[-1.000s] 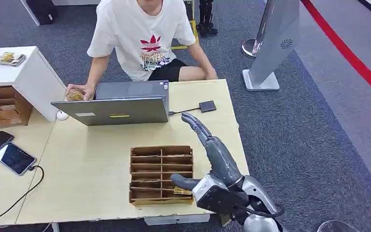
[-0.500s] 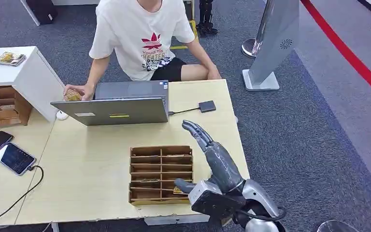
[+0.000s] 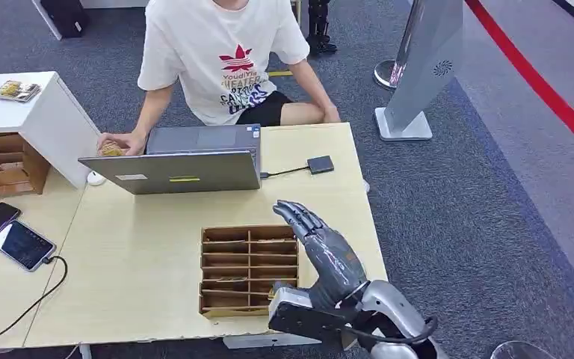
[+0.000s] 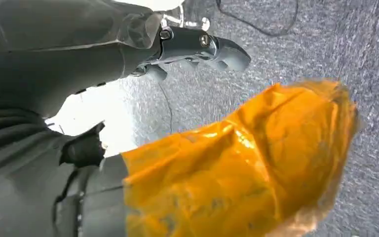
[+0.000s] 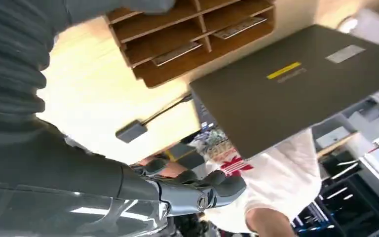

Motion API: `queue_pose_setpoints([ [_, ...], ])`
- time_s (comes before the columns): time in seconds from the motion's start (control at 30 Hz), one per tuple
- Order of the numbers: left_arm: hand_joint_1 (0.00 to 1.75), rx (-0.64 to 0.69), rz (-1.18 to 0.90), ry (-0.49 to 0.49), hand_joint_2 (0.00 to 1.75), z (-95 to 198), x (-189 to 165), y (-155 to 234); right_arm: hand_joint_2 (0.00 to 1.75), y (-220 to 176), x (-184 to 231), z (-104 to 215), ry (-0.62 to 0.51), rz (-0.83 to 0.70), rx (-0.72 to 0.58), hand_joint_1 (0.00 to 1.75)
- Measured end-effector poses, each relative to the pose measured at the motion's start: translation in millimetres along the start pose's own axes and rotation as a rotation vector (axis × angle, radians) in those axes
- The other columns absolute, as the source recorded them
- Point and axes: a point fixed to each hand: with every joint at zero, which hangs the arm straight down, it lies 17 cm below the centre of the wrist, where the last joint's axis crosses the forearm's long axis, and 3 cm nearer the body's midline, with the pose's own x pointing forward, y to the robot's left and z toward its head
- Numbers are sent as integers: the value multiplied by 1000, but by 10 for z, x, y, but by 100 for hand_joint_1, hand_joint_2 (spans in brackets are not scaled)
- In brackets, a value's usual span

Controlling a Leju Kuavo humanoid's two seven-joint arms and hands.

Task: Pass the card to the sensor for recognition and then transmit it.

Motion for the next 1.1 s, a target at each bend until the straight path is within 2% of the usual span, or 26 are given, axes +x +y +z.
queue_pose_setpoints([
  [0.17,0,0,6,6,0,2,-11,-9,175,9,-48,-59,24,90,-12,145],
  [0.23,0,1,-2,5,0,-2,-16,6,175,8,-52,-81,28,103,-14,133],
  [0.27,0,2,-9,4,0,-4,-17,14,175,1,-66,-95,33,114,-18,133],
  [0.33,0,4,-17,2,0,-6,-15,25,175,-10,-69,-126,38,128,-23,106],
  [0.47,0,6,-29,0,0,-9,-16,42,175,17,-57,-159,37,134,-19,96],
  [0.5,0,6,-30,0,0,-10,-18,44,175,23,-49,-168,35,135,-18,99],
  [0.57,0,6,-30,0,0,-10,-17,44,175,41,-36,-181,32,135,-15,89],
  [0.67,0,4,-29,1,0,-10,-18,43,175,60,-13,-202,27,135,-10,99],
  [1.1,0,4,-32,0,0,-11,-15,45,175,115,35,-247,13,138,4,99],
])
